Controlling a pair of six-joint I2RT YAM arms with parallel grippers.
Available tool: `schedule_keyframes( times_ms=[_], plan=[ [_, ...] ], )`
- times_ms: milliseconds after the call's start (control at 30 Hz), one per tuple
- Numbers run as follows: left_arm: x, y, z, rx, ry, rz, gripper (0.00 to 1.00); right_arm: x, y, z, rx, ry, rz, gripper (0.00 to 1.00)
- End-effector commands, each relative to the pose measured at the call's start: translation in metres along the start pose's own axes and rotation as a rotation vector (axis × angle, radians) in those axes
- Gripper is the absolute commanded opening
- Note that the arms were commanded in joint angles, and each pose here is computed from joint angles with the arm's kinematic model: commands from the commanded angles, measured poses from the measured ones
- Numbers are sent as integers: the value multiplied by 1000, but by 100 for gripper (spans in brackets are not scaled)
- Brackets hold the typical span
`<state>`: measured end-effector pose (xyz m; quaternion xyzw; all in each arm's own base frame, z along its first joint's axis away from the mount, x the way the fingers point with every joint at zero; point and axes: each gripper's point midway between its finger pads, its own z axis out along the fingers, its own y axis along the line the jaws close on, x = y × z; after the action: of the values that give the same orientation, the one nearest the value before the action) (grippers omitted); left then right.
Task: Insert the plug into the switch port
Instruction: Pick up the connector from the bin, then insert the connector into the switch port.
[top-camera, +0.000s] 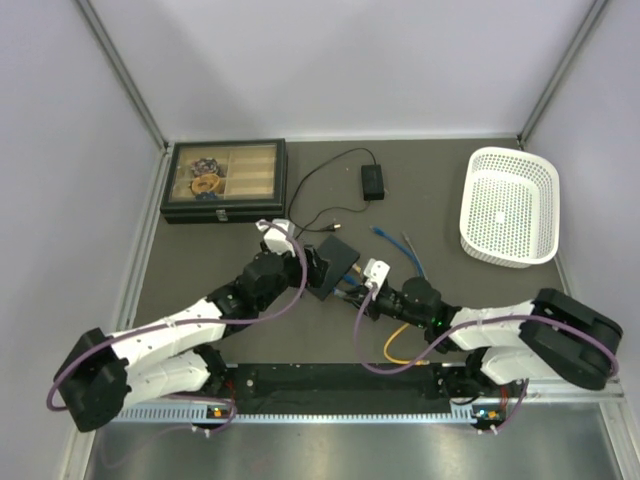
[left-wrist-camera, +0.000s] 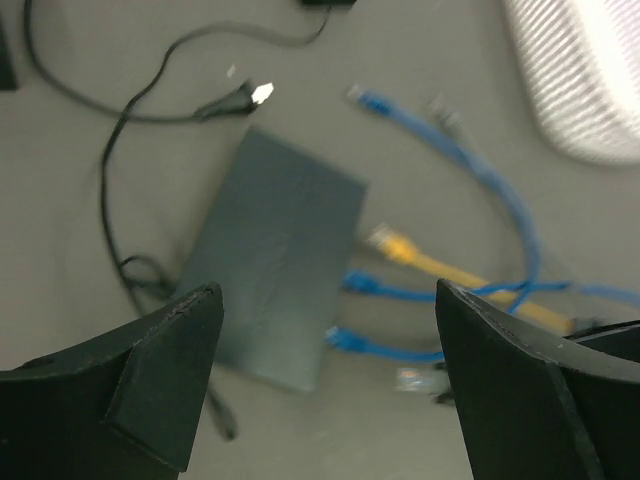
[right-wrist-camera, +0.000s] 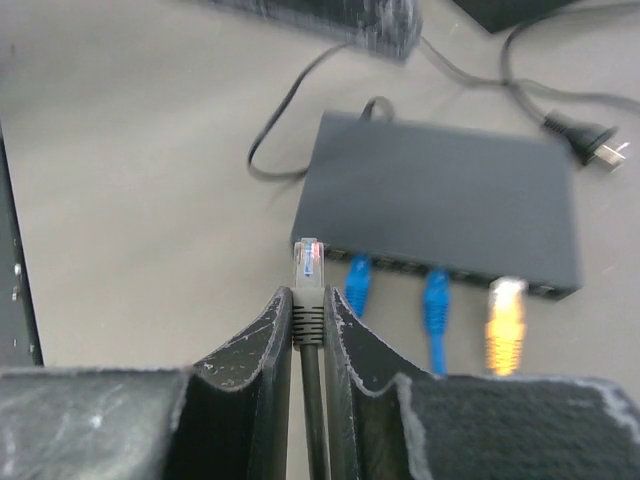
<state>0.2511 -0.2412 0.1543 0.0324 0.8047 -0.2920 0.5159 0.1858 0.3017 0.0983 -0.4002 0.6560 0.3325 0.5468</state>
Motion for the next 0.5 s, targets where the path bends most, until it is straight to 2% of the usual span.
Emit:
schedule_keyframes(
  times_ms=[0, 133, 467],
  plan=[
    [28, 26, 6, -67, 131, 220, 91, -8, 9, 10, -3, -77, 39, 0],
    [49, 36, 16, -88, 200, 259, 91, -3, 11, 16, -6, -90, 61, 0],
    [50, 47, 30, -117, 198, 270, 90, -15, -11, 7, 96, -38, -14, 0]
  ],
)
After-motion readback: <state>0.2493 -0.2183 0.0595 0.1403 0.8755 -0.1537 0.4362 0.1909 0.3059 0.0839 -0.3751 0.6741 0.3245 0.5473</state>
